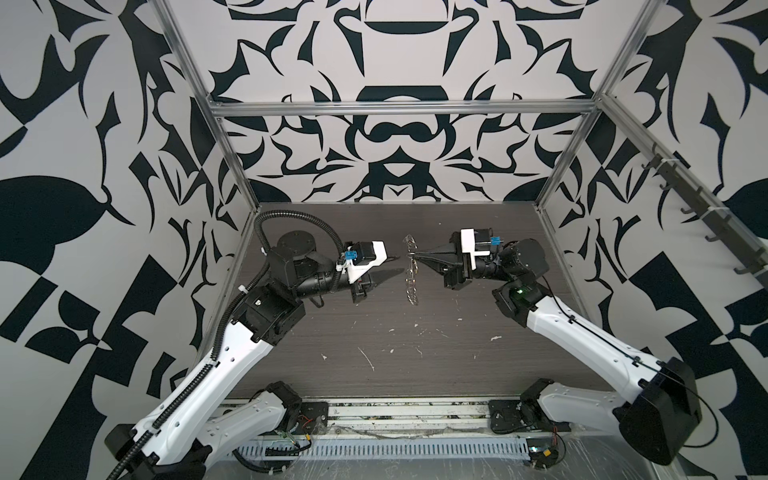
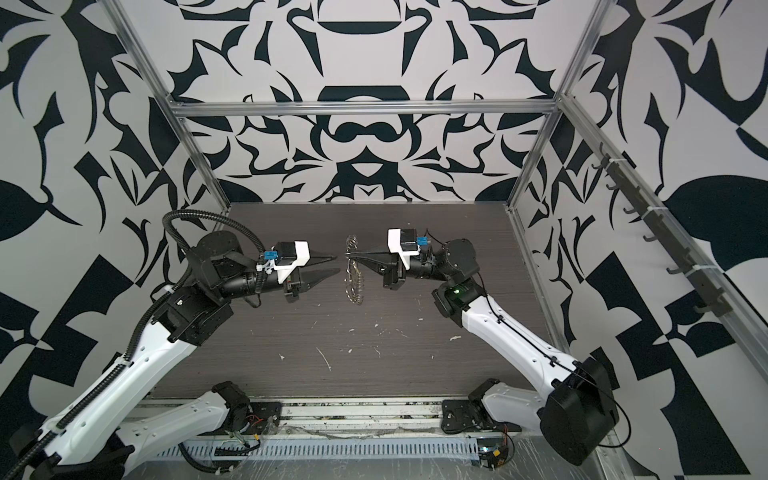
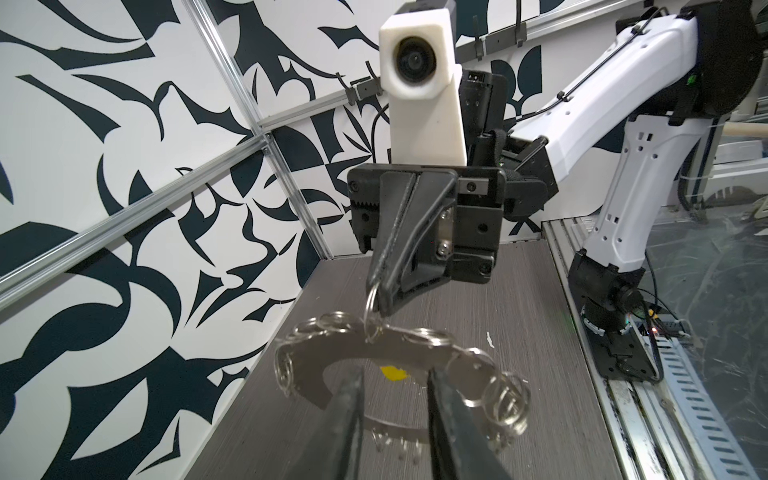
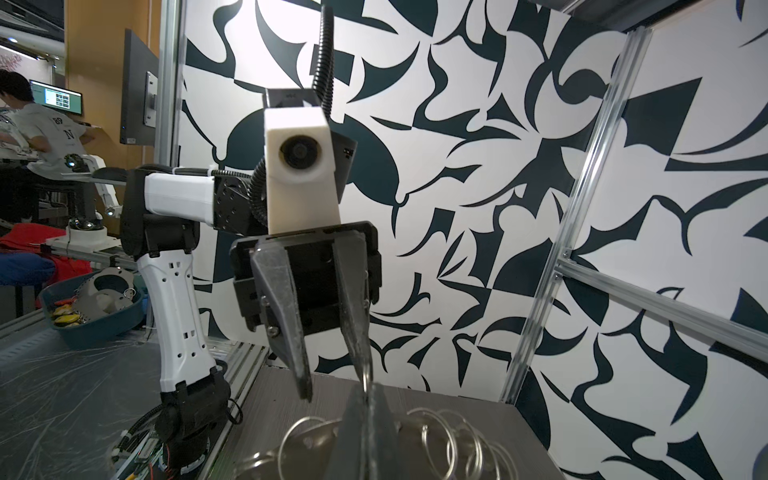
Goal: Remove the keys from the keyring
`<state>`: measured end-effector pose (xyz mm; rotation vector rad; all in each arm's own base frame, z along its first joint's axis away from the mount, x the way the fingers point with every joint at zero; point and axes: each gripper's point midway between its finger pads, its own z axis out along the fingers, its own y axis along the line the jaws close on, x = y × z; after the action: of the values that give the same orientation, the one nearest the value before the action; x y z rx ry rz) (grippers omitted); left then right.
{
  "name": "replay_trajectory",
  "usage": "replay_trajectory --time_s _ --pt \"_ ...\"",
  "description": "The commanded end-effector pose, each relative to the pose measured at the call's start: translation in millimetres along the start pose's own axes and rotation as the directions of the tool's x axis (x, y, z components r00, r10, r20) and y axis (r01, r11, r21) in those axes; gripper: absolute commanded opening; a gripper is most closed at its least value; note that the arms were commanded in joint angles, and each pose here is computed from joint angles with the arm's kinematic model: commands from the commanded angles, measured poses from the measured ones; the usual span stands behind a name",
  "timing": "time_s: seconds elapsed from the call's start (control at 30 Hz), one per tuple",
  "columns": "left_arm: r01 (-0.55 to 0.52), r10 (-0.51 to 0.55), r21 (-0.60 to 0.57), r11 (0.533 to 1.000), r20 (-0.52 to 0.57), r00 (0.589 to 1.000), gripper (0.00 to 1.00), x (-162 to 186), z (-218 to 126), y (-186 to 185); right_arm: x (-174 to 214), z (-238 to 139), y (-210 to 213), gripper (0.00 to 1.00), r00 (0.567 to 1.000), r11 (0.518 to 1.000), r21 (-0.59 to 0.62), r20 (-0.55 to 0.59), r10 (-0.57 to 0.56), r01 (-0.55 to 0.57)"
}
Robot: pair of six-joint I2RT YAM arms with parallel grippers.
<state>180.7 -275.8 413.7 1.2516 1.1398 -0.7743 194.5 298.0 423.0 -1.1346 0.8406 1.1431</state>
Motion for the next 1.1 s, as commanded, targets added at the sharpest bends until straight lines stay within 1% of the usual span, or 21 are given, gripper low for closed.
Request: replay_trajectory --time_s 0.0,0.3,0.4,0.5,0.6,0.63,0.67,0.7,0.73,0.77,0.87,0.97,1.07 --pt "0.006 -0.008 0.028 1.000 0.055 0.998 0.26 -9.9 2.5 -0.6 -27.0 1.3 5.3 0.00 0.994 0.997 -0.001 0.075 -0.075 0.076" --pt "0.013 -0.015 0.036 0.999 0.059 0.998 0.21 -8.7 7.3 2.0 -24.3 5.3 9.6 0.00 0.995 0.997 -0.023 0.065 -0.073 0.075" --pt "0.011 -0.014 0.040 0.999 0.061 0.998 0.14 -10.3 7.9 2.5 -22.3 7.2 11.5 0.00 0.996 0.997 -0.031 0.063 -0.068 0.070" --pt "0.003 -0.006 0.053 0.999 0.055 0.998 0.00 -10.1 7.8 0.9 -21.2 9.1 13.7 0.00 0.996 0.997 -0.040 0.058 -0.066 0.069" --pt "-0.008 0.006 0.062 0.998 0.022 1.000 0.00 -6.5 7.3 -0.5 -18.1 9.2 12.8 0.00 0.998 0.998 -0.035 0.031 -0.053 0.054" --pt "-0.016 0.016 0.053 0.998 -0.002 1.000 0.00 -4.2 6.2 0.7 -14.3 9.1 12.1 0.00 0.999 0.999 -0.029 -0.001 -0.036 0.036" --pt "-0.024 0.025 0.045 0.999 -0.037 0.999 0.00 0.1 5.4 2.2 -9.7 8.3 10.5 0.08 0.999 1.000 -0.015 -0.047 -0.023 0.022" --pt "-0.025 0.027 0.037 0.999 -0.078 0.997 0.00 5.2 4.1 3.7 -4.9 7.1 10.2 0.18 0.995 1.000 -0.006 -0.096 -0.016 0.016" --pt "-0.028 0.032 0.035 0.999 -0.129 0.991 0.00 10.6 2.7 5.2 -0.7 4.9 10.6 0.25 0.989 1.000 0.002 -0.147 -0.022 0.022" --pt "-0.030 0.035 0.030 0.999 -0.184 0.982 0.00 16.4 0.9 7.5 2.5 2.4 11.5 0.27 0.982 0.999 0.006 -0.188 -0.030 0.031" --pt "-0.018 0.031 0.047 0.999 -0.294 0.955 0.00 31.3 -1.8 8.4 8.5 -5.0 13.6 0.31 0.962 0.998 0.012 -0.267 -0.063 0.069" --pt "-0.012 0.034 0.062 0.998 -0.357 0.934 0.00 43.1 -2.1 8.8 13.5 -9.0 14.2 0.30 0.945 0.998 -0.003 -0.323 -0.059 0.061" --pt "0.012 0.023 0.083 0.997 -0.401 0.916 0.00 49.7 -1.6 7.6 14.1 -8.8 11.7 0.29 0.939 0.999 -0.007 -0.341 -0.047 0.048"
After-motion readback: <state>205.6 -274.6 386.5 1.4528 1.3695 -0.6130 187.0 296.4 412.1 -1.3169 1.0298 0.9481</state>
